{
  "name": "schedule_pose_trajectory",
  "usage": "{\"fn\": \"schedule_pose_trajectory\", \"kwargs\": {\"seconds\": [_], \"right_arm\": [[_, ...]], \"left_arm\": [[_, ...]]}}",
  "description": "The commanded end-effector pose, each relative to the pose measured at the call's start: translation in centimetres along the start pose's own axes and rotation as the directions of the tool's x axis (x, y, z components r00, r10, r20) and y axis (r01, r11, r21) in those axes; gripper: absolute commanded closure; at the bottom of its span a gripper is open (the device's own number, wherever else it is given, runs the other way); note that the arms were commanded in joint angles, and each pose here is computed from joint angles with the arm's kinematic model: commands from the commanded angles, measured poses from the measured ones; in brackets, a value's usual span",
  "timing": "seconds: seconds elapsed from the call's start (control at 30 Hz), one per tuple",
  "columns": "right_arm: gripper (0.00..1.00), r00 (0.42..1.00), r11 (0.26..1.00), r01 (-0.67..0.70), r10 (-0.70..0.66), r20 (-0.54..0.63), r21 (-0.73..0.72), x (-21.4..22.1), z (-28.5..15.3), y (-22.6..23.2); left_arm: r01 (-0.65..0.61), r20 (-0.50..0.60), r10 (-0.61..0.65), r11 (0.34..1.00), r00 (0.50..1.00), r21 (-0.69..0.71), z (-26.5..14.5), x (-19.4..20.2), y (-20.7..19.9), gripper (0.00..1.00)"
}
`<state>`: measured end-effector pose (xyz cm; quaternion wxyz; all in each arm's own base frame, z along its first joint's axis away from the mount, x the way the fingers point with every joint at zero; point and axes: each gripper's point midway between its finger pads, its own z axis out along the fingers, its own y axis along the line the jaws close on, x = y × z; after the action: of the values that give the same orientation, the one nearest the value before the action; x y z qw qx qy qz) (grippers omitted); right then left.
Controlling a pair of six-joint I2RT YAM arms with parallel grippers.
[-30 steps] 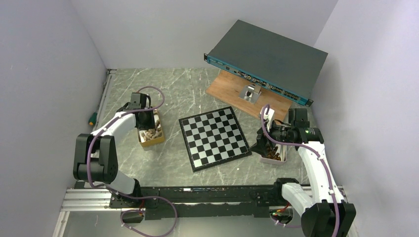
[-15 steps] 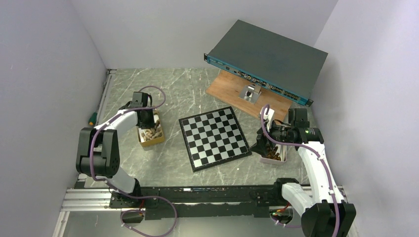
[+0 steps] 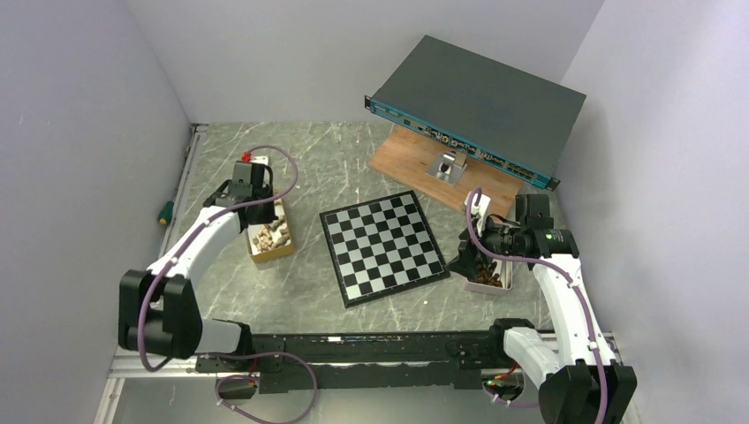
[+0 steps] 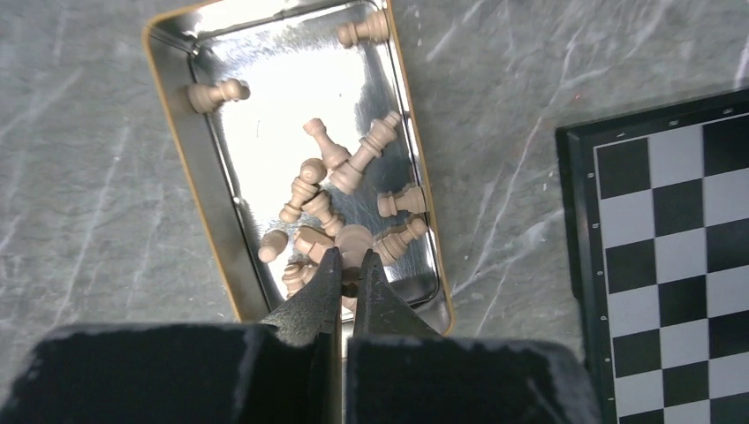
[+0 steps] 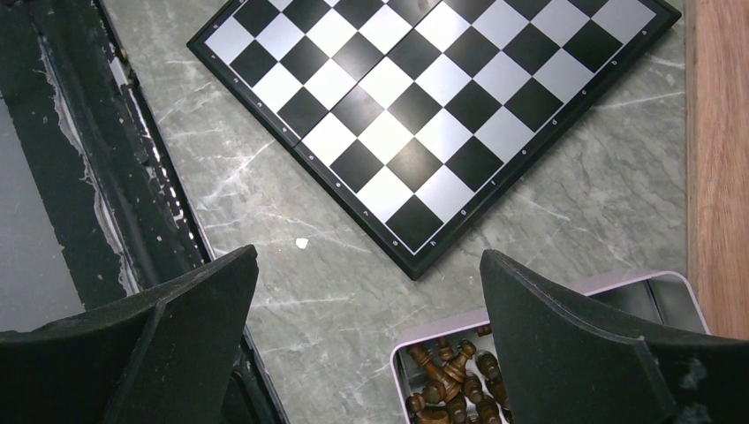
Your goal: Set up the chess pieces on the board
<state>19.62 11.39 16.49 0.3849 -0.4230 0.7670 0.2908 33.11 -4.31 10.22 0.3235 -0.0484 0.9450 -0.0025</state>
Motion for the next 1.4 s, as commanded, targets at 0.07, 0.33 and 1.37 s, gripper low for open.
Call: {"fn": "schedule_pose_trajectory", "kwargs": {"seconds": [0.07,0.33,1.37], "right_arm": [[0.0,0.998,0.998,0.053,-0.053,0.033,0.016,-1.4,-0.4,-0.2],[0.0,0.998,0.998,0.055,-0.055,0.034,0.018,-1.4,-0.4,-0.2],[0.0,0.999,0.999,0.033,-0.033,0.014,0.007,-0.9,-0.1,-0.4]], "left_arm": [[-0.005,0.06,0.005,1.0,0.998,0.003,-2.2,-0.9,0.4,1.0],[-0.087,0.148,0.048,0.959,0.988,0.269,-4.4,-2.8,-4.7,1.0],[-0.294,-0.009,0.311,0.907,0.95,0.302,2.3,-2.6,-17.9,1.0]]}}
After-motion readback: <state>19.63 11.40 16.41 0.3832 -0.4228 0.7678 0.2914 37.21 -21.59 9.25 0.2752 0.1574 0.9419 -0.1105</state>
